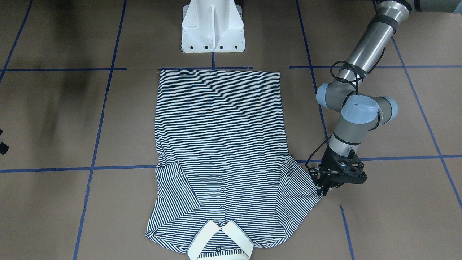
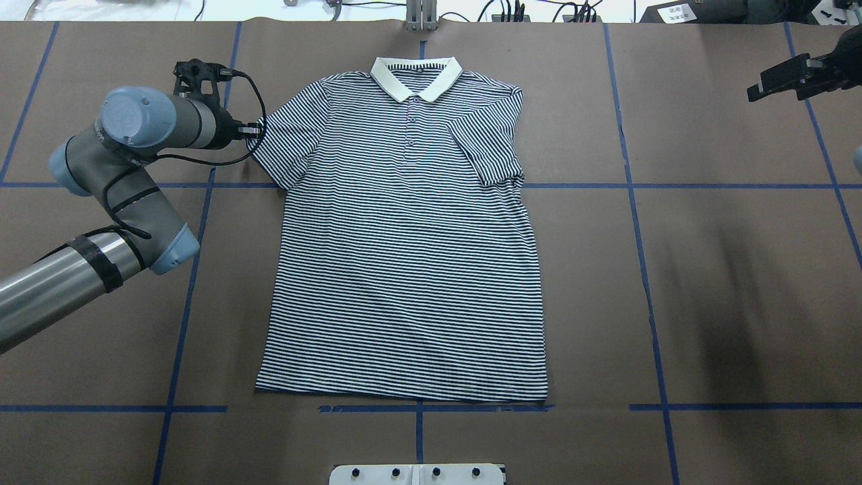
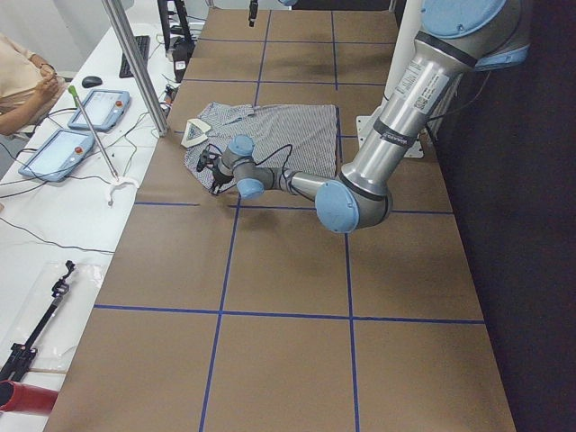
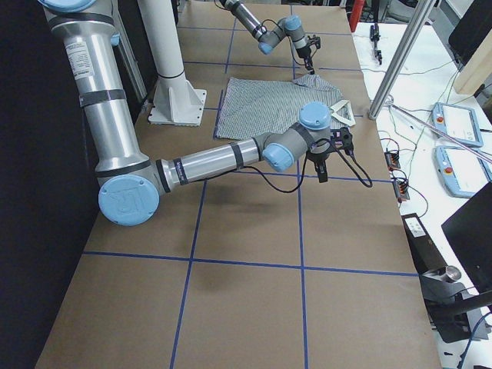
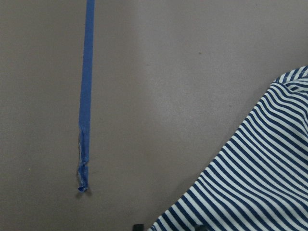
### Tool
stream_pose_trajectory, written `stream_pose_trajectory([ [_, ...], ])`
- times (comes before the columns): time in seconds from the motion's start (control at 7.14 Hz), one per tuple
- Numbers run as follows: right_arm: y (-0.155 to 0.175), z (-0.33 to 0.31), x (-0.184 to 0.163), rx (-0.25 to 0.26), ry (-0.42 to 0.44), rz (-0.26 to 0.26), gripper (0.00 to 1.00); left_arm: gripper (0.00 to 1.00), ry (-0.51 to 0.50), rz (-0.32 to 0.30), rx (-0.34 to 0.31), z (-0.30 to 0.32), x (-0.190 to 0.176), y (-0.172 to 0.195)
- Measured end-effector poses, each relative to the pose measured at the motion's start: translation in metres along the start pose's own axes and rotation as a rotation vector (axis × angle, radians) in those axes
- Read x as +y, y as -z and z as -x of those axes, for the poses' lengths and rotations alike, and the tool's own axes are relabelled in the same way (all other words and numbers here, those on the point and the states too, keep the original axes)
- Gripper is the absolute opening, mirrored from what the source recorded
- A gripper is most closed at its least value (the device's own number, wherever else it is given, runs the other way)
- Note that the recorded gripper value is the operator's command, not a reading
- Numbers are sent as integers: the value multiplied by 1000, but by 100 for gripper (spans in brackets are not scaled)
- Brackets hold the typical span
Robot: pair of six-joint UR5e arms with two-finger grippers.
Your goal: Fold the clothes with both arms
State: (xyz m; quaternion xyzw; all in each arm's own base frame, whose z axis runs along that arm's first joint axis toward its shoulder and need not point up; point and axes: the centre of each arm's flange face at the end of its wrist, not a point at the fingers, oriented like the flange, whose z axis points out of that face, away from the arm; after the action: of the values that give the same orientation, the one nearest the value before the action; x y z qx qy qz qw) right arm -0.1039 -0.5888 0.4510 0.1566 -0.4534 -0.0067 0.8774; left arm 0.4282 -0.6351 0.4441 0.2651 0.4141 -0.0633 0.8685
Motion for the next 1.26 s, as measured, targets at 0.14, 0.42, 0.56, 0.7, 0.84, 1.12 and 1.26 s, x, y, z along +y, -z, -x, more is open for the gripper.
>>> stream_pose_trajectory([
  [0.14,0,0,0,0,0,0,100,0,0,-8,13,-8,-4,6],
  [0.42,0,0,0,0,-1,1,100,0,3,-10,21,-44,-22,30],
  [0.56,0,0,0,0,-1,1,100,0,32,2,7,-72,-37,45],
  [0.7,-1,0,0,0,-1,1,100,0,88,22,-5,-107,-46,54],
  [0.84,-1,0,0,0,-1,1,100,0,150,43,-11,-151,-45,51],
  [1.12,-1,1,0,0,-1,1,100,99,210,63,-46,-212,-38,24],
  [1.26,-1,0,-1,0,-1,2,100,100,189,69,-62,-220,-35,15],
])
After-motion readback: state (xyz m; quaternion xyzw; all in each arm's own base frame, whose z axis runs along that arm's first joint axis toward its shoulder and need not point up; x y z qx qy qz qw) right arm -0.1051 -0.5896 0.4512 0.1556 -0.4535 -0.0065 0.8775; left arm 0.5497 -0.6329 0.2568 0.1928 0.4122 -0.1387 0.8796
